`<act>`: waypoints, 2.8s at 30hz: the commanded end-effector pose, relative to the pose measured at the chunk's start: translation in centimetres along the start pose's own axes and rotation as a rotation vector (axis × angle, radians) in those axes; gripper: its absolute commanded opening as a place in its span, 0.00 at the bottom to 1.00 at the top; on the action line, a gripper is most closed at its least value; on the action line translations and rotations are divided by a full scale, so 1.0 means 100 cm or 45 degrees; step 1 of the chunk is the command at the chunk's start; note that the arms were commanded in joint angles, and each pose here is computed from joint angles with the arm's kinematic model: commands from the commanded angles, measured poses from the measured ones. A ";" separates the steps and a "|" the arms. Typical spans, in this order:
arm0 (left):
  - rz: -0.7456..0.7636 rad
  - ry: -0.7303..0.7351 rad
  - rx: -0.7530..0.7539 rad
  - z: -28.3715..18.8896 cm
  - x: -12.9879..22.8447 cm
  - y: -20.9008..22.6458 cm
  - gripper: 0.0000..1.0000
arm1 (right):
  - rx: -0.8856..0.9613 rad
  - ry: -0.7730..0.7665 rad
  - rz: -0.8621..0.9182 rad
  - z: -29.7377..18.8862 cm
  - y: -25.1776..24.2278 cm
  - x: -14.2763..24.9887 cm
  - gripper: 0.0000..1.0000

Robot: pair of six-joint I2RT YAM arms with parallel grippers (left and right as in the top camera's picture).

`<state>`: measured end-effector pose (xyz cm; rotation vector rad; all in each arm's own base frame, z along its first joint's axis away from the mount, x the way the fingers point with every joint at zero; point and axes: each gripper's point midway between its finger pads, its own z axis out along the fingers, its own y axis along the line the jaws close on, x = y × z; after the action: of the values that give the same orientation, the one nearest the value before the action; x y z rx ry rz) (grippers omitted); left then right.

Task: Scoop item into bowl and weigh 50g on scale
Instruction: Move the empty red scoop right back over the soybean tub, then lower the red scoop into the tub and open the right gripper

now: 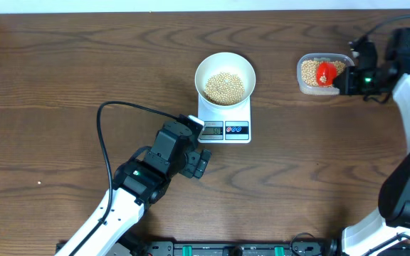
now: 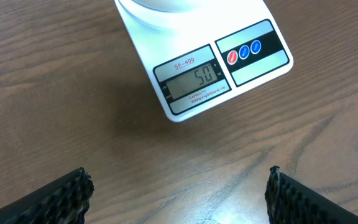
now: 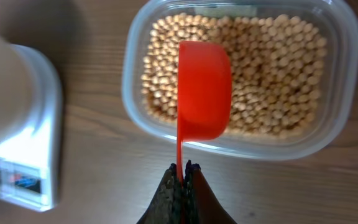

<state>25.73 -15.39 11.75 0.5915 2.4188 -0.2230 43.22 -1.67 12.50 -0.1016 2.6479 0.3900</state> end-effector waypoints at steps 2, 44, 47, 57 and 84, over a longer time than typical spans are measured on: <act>-0.004 -0.022 -0.003 -0.002 -0.008 0.000 0.91 | 0.307 -0.019 -0.136 -0.009 -0.007 -0.015 0.01; -0.004 -0.022 -0.003 -0.002 -0.008 0.000 0.91 | -0.051 -0.183 0.782 -0.026 0.019 -0.020 0.01; -0.003 -0.022 -0.003 -0.002 -0.008 0.000 0.91 | -0.043 -0.171 0.852 -0.020 0.016 -0.014 0.03; -0.003 -0.022 -0.003 -0.002 -0.008 0.000 0.91 | -0.054 -0.106 1.013 -0.004 0.016 0.008 0.40; -0.003 -0.022 -0.003 -0.002 -0.008 0.000 0.91 | -0.042 -0.150 0.874 -0.009 0.000 0.004 0.99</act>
<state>25.73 -15.39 11.75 0.5915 2.4188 -0.2230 42.14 -1.44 13.24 0.8425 2.4935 0.6663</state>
